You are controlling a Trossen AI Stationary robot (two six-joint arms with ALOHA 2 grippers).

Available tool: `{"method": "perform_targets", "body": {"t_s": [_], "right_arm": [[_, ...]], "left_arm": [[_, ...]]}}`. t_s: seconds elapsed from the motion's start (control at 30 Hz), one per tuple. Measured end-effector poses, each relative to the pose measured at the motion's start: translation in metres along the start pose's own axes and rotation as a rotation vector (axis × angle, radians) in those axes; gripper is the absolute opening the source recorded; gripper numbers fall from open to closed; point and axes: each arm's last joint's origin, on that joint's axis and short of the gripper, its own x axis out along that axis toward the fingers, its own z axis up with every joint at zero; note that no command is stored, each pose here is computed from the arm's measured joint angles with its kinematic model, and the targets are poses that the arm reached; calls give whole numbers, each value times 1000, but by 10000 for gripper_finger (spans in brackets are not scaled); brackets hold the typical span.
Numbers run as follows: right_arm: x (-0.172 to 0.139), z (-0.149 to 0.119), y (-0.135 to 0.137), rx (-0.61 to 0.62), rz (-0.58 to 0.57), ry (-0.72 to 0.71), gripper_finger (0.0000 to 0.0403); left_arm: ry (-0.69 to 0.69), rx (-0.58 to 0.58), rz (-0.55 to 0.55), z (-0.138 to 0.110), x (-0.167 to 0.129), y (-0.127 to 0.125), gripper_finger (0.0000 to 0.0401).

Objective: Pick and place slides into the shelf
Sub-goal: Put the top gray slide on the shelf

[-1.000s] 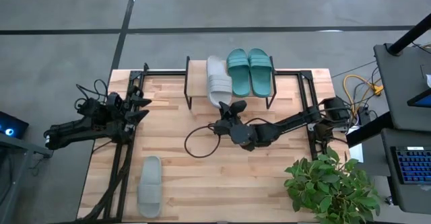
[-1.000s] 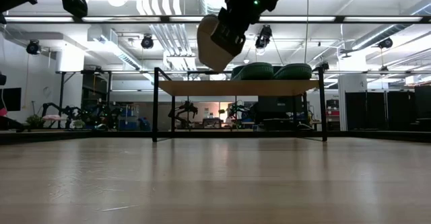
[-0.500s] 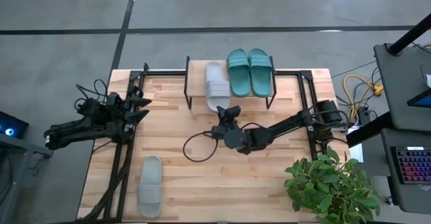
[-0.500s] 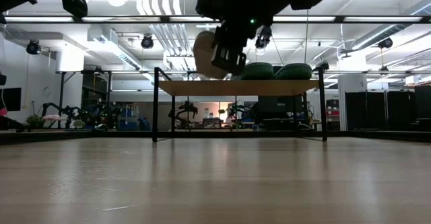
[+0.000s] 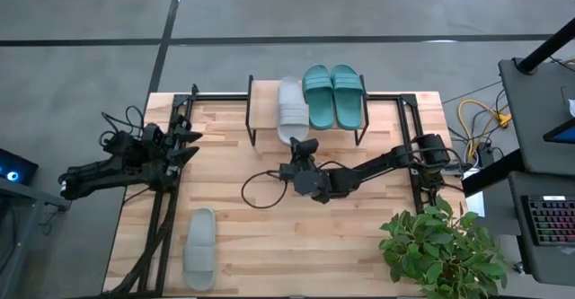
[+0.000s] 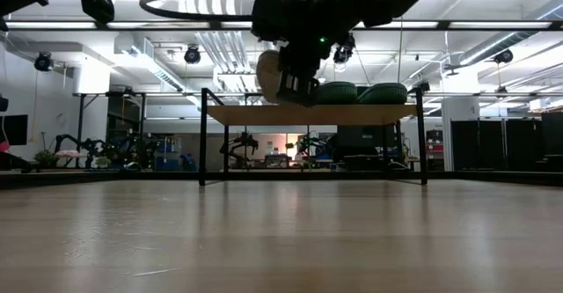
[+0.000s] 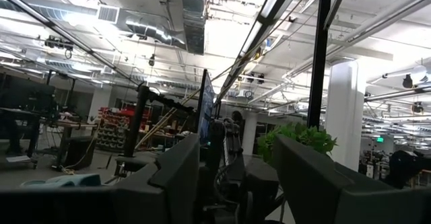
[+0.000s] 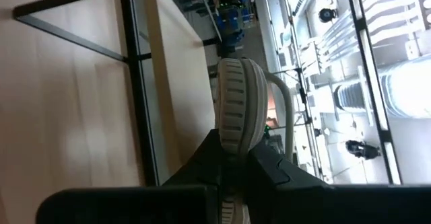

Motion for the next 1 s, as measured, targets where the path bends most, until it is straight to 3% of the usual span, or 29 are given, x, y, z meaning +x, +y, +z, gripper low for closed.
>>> {"method": "perform_targets", "body": {"t_s": [1.0], "right_arm": [[2,-10,12,-47,55,20,22]], "left_arm": [[-1,0,0,0,0,0,176]]}}
